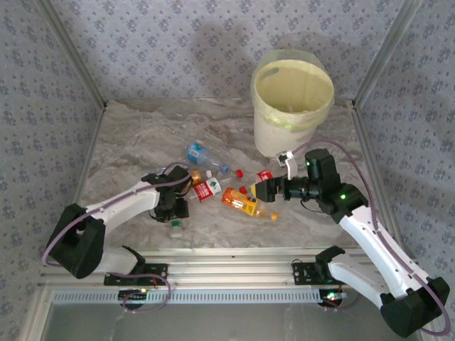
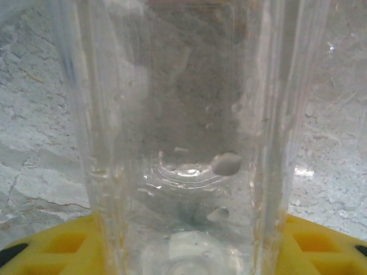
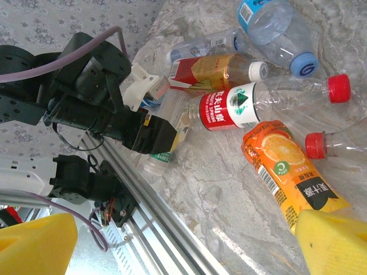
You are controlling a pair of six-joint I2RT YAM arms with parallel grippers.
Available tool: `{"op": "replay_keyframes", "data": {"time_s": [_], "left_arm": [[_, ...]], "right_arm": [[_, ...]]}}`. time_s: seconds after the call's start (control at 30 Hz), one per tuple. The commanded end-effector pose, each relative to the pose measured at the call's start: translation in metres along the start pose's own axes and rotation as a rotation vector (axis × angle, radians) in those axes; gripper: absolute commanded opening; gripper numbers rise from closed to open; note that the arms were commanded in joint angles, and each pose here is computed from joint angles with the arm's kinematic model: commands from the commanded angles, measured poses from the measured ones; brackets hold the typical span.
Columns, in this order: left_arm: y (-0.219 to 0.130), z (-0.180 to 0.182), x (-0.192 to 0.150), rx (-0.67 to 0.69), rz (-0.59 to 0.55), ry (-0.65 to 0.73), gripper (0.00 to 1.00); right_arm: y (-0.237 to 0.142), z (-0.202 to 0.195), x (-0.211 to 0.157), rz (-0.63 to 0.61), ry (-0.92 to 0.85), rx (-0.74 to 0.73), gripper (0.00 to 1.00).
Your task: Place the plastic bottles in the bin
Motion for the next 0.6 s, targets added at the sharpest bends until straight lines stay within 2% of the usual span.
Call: {"op": "replay_keyframes", "data": {"time_s": [0.0,0.17,0.3,0.43,0.57], "left_arm": [[-0.020,-0.004,0.002,-0.056,-0.010,0.033,0.53],[-0.062,-0.013,0.002,-0.228,-0.059,0.104,0.53],[-0.100,-0.031,-0.002,-0.501,-0.108,0.189,0.51],[-0.136,-0.056,-0.009,-0.820,-0.110,0.265,0.51],[-0.162,-0.072,-0.015,-1.037,-0.089,0.323,0.51]], "right_arm": [[0.003,-0.001,0.002,-0.023,0.027,0.002,1.00],[0.009,-0.008,0.009,-0.066,0.132,-0.017,1.00],[0.019,-0.009,0.019,-0.137,0.235,0.017,0.99],[0.027,0.002,0.030,-0.169,0.213,0.077,0.99],[0.033,0.013,0.040,-0.177,0.200,0.114,0.99]]}}
Point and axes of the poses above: each hand's point on the last joint's axis, 136 mm out from that joint toward the fingers, its own y axis out along the fingers, its own z axis along the line the jaws close on, x = y × z, the point moved 6 cm from there along -y, back along the fingers, and after that the axes turned 15 degrees about -y, right-handed, at the moved point
